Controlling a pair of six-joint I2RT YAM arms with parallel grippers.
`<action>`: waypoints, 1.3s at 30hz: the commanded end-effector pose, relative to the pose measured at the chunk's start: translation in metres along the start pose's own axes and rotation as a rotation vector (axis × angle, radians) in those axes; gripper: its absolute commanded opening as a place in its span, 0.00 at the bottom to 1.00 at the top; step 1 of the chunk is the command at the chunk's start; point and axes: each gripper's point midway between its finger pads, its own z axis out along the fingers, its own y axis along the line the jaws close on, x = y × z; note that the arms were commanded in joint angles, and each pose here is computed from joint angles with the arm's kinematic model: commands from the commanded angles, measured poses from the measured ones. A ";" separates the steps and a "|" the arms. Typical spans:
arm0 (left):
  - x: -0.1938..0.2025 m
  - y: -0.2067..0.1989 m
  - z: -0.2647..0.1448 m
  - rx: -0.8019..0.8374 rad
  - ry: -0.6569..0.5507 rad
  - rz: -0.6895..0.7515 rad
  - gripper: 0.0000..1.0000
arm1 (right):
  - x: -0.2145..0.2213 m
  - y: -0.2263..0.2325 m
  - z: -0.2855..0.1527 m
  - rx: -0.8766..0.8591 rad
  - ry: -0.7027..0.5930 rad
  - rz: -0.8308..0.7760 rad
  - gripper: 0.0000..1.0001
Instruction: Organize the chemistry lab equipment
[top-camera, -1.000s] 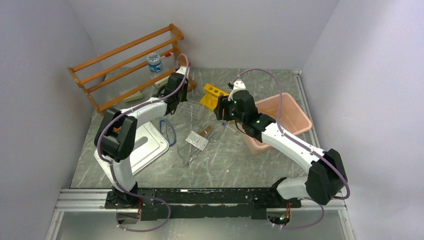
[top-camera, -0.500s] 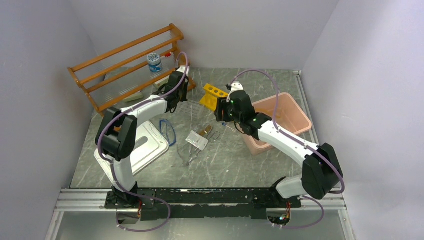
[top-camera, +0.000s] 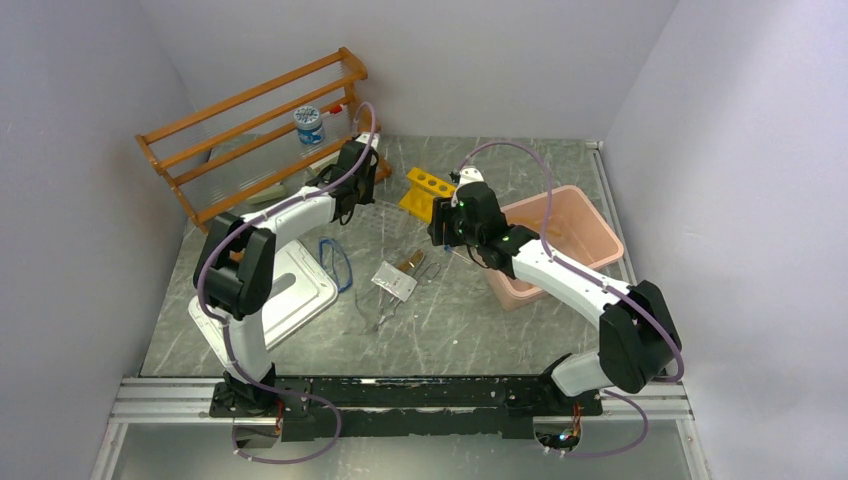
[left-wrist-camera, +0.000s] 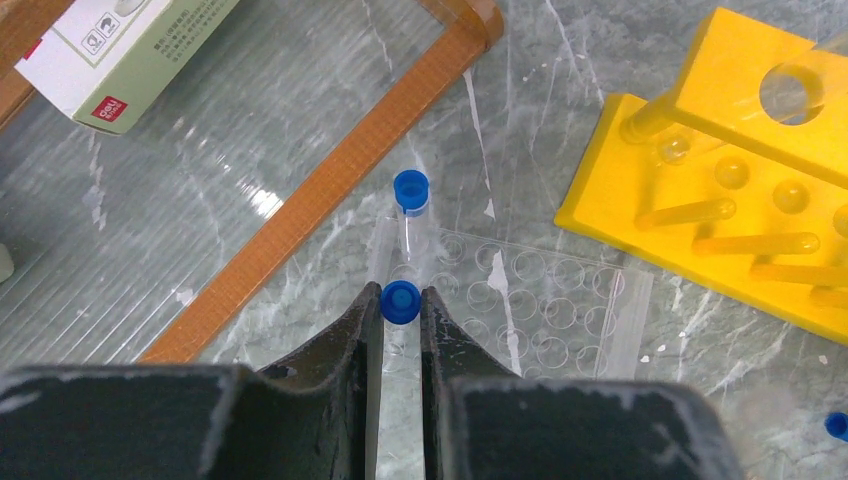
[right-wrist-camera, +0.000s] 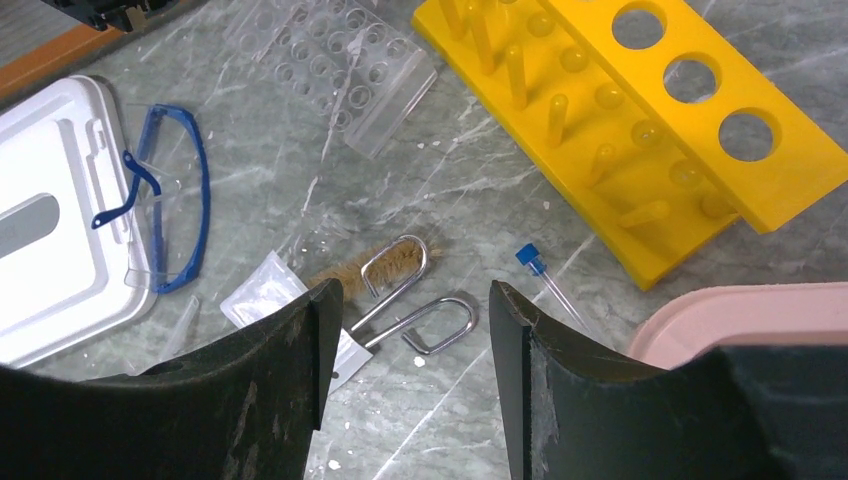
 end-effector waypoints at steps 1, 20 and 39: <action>0.004 -0.001 0.004 0.025 0.018 -0.009 0.07 | -0.012 0.000 0.001 0.005 -0.028 0.009 0.59; 0.016 -0.002 0.023 0.054 0.029 -0.036 0.09 | -0.013 0.000 0.001 0.006 -0.027 0.003 0.59; 0.007 0.001 0.008 0.060 -0.005 -0.087 0.48 | -0.014 -0.002 0.003 0.014 -0.022 -0.015 0.60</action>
